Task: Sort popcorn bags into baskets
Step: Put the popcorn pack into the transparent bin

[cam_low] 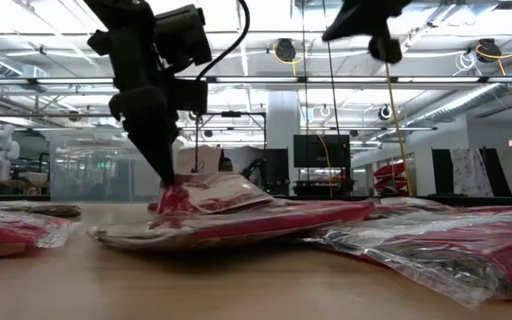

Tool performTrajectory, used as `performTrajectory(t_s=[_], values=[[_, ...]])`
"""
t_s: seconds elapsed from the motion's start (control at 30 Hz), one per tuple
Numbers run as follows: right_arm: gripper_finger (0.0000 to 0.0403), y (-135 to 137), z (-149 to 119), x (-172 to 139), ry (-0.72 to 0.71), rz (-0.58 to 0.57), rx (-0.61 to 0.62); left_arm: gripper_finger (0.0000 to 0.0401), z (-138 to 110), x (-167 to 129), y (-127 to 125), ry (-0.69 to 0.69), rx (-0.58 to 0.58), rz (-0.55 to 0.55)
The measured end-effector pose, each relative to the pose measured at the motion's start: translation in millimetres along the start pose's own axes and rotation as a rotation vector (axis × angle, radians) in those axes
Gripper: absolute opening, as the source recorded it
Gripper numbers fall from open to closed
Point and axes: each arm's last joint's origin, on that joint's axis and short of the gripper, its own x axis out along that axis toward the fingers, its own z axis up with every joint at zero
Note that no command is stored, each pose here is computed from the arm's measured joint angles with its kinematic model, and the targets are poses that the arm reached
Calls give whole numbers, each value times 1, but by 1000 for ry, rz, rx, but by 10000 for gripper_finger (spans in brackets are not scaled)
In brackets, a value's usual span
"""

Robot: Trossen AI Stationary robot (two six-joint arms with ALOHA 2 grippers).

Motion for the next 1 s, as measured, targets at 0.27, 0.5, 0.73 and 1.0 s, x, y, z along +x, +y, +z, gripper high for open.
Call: performTrajectory(t_s=[0.27, 0.5, 0.73, 1.0], values=[[84, -19, -18, 70, 221, 36, -70, 1, 3, 0, -10, -37, 37, -9], [184, -33, -33, 121, 271, 157, -50, 0, 5, -1, -17, -70, 58, -15], [259, -51, -46, 159, 295, 127, -17, 0, 9, -2, -24, -124, 86, -29], [261, -56, -52, 182, 307, 229, -40, 0, 14, -3, -27, -182, 96, -11]])
